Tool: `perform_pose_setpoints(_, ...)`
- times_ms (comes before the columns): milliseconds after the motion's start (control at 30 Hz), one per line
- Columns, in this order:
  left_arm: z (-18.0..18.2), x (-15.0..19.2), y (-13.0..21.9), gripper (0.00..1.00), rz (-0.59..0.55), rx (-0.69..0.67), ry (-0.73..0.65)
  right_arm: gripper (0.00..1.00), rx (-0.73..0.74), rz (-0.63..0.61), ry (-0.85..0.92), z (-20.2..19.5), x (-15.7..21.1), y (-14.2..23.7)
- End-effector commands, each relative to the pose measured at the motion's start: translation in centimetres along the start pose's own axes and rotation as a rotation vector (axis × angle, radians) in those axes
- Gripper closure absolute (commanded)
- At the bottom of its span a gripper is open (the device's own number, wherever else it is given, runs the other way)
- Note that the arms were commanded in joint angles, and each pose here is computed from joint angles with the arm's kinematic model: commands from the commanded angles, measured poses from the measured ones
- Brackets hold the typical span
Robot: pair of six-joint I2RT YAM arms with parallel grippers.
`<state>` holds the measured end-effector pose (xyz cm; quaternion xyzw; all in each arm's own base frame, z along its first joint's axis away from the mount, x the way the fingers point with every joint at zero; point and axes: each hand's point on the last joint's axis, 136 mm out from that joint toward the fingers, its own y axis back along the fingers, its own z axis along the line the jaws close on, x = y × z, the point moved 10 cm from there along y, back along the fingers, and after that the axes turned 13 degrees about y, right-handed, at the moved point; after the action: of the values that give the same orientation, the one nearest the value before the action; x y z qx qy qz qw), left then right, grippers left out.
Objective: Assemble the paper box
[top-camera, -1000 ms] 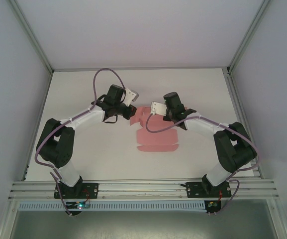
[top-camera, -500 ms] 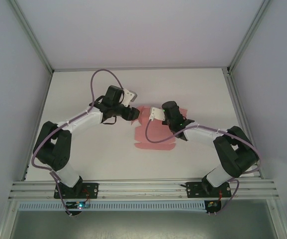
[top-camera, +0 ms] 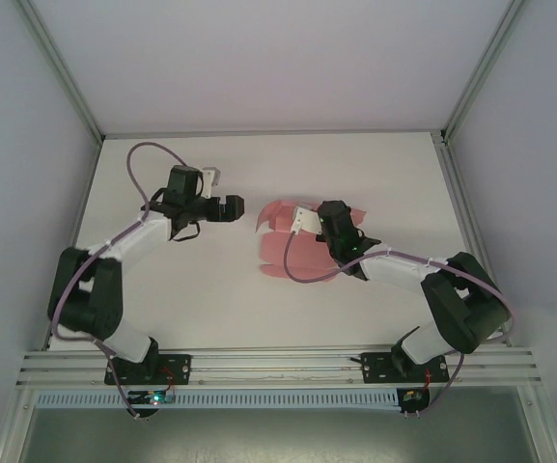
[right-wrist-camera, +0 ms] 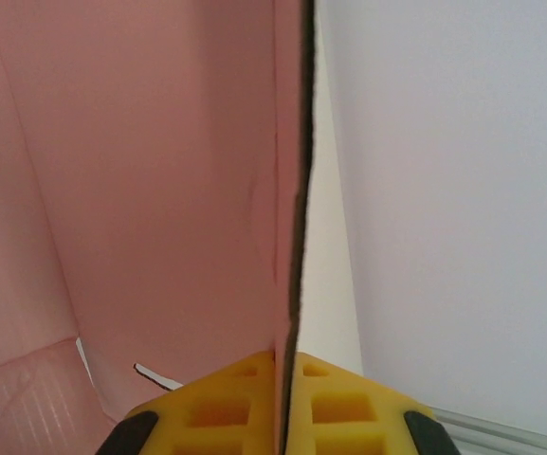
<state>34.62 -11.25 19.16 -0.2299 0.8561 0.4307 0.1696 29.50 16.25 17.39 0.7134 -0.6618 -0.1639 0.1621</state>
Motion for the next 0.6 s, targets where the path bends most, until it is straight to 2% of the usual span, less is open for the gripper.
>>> perform_pose_setpoints(0, -1.4, 0.1, -1.8, 0.01, 0.124, 0.166, -0.025, 1.0, 0.002, -0.02, -0.021, -0.3, -0.4, 0.4)
perform_pose_setpoints(67, -2.5, 0.9, -2.6, 0.06, 0.22, 0.273, -0.093, 1.0, -0.007, -0.019, -0.021, -0.3, -0.4, 0.4)
perform_pose_setpoints(167, -4.1, 2.3, -3.2, 0.16, 0.292, 0.344, -0.18, 1.0, -0.028, -0.02, -0.019, 0.0, -0.5, 0.4)
perform_pose_setpoints(333, -5.8, 4.1, -3.8, 0.32, 0.332, 0.337, -0.292, 1.0, -0.065, 0.012, 0.038, 1.1, -0.6, 0.7)
perform_pose_setpoints(433, -6.0, 4.9, -4.4, 0.36, 0.357, 0.359, -0.301, 1.0, -0.087, 0.026, 0.062, 1.6, -0.7, 1.1)
perform_pose_setpoints(567, -5.5, 5.8, -5.2, 0.38, 0.347, 0.318, -0.311, 1.0, -0.09, 0.045, 0.068, 2.0, -0.6, 1.4)
